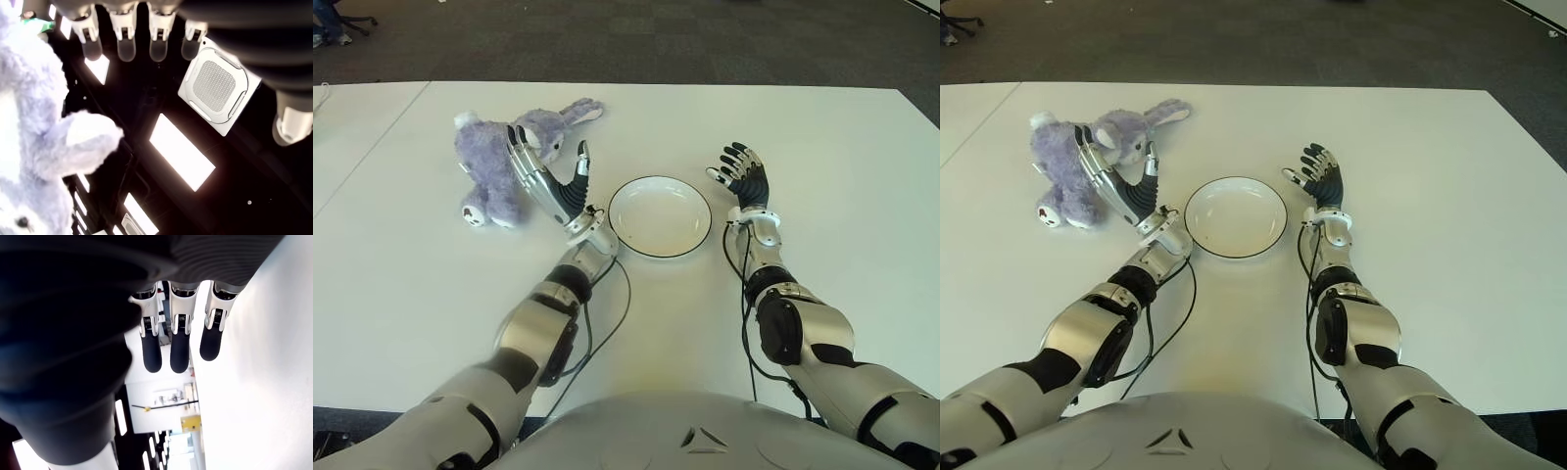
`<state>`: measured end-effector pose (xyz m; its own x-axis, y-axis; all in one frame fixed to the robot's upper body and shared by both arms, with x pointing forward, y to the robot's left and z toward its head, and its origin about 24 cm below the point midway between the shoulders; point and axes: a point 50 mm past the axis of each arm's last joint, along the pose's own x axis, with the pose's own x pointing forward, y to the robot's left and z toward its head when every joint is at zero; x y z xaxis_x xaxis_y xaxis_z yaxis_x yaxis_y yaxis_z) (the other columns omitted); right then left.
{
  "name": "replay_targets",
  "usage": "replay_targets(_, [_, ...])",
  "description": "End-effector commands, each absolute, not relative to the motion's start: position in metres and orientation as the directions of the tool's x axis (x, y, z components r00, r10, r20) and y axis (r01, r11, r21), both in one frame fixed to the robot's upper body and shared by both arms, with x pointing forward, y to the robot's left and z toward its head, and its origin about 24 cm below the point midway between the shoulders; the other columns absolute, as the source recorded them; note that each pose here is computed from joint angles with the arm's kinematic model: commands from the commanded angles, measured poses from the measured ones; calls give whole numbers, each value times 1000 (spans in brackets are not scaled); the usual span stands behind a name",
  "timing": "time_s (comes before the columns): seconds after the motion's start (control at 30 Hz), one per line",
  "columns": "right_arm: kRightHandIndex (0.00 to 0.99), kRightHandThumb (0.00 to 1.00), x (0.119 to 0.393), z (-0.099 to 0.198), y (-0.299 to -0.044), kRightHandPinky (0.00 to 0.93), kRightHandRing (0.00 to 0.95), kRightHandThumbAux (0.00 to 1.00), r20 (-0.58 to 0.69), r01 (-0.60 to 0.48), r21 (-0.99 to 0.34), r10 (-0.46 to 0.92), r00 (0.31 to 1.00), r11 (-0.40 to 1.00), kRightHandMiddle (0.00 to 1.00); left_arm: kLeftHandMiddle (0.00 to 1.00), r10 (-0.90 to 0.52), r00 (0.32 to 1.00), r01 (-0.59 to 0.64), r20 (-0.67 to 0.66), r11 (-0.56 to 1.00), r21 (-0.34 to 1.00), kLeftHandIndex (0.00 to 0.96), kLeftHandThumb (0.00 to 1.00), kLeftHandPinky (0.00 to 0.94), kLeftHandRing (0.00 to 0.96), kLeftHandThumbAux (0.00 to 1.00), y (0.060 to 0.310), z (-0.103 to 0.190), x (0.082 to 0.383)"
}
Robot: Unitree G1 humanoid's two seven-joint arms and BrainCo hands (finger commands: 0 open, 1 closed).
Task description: Put the doll into the plate.
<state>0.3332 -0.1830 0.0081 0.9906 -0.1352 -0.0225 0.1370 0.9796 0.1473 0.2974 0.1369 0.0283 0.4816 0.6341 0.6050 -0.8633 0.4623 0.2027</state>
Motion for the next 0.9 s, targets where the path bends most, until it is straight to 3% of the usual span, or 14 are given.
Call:
replay_targets(0.03, [193, 81, 255, -88, -175, 228, 217, 948, -472, 260, 179, -149, 869, 949, 232, 0, 578, 575, -797, 580, 234, 557, 0, 152, 0, 0, 397, 195, -27, 252])
replay_targets(0.23, [194, 68, 254, -87, -175, 228, 221, 932, -457, 251, 181, -145, 878, 951, 233, 0, 580, 569, -795, 583, 207, 570, 0, 152, 0, 0, 359, 197, -30, 247])
replay_targets(0.53, [179, 4, 255, -87, -174, 196, 191, 935, -461, 239, 168, -138, 877, 957, 208, 0, 598, 483, -859, 640, 182, 478, 0, 147, 0, 0, 389, 219, -3, 267])
replay_targets(0.77, [171, 1, 256, -87, -174, 196, 184, 948, -466, 235, 173, -131, 875, 956, 201, 0, 615, 499, -861, 611, 267, 434, 0, 146, 0, 0, 406, 224, 2, 271])
replay_targets(0.9, [172, 8, 255, -89, -175, 200, 189, 958, -476, 253, 212, -127, 870, 944, 207, 0, 621, 536, -833, 572, 277, 479, 0, 155, 0, 0, 447, 231, 3, 275])
